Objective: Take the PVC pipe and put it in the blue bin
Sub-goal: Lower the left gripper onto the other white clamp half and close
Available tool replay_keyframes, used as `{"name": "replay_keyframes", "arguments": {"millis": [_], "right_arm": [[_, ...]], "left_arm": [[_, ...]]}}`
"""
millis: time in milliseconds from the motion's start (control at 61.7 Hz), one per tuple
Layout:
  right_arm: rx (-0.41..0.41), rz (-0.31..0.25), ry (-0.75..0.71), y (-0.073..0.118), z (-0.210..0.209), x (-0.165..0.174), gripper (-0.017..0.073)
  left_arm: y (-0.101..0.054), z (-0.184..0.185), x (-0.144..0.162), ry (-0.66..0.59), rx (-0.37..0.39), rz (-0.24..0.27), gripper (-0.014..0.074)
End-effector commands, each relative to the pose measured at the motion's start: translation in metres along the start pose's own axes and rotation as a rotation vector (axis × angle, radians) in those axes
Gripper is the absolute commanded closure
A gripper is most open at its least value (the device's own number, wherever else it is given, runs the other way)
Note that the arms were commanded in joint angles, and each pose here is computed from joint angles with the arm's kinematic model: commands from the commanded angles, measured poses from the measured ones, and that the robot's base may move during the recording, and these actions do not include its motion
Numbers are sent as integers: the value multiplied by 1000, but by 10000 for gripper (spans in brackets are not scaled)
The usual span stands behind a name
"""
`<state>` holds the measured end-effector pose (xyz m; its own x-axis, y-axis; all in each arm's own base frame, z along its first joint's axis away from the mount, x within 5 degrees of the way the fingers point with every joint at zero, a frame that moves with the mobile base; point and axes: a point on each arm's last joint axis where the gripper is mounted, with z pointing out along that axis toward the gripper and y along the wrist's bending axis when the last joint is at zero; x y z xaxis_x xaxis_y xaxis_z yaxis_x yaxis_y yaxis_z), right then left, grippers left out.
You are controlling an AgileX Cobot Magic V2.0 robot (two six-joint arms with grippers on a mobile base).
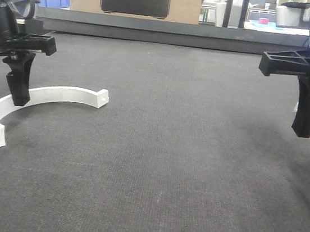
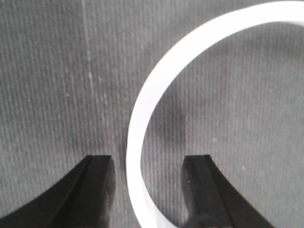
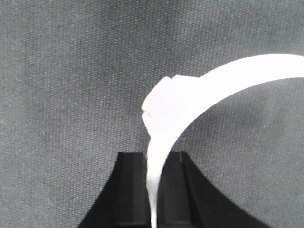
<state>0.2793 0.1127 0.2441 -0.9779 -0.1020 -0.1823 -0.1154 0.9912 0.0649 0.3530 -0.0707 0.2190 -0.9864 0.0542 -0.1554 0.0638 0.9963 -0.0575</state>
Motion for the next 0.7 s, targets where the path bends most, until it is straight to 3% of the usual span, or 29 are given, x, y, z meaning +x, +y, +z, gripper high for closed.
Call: {"name": "replay_keyframes", "arguments": {"millis": [0,421,681], "right_arm": [[8,-13,-25,-1,-5,-1,728],[8,-13,-25,-1,-5,-1,728],[1,-13,-49,0,-5,-3,728]], "left_arm": [[0,6,2,5,-6,-20,338],[2,20,3,38,-26,-44,364],[2,20,3,37,-26,-44,706]]}}
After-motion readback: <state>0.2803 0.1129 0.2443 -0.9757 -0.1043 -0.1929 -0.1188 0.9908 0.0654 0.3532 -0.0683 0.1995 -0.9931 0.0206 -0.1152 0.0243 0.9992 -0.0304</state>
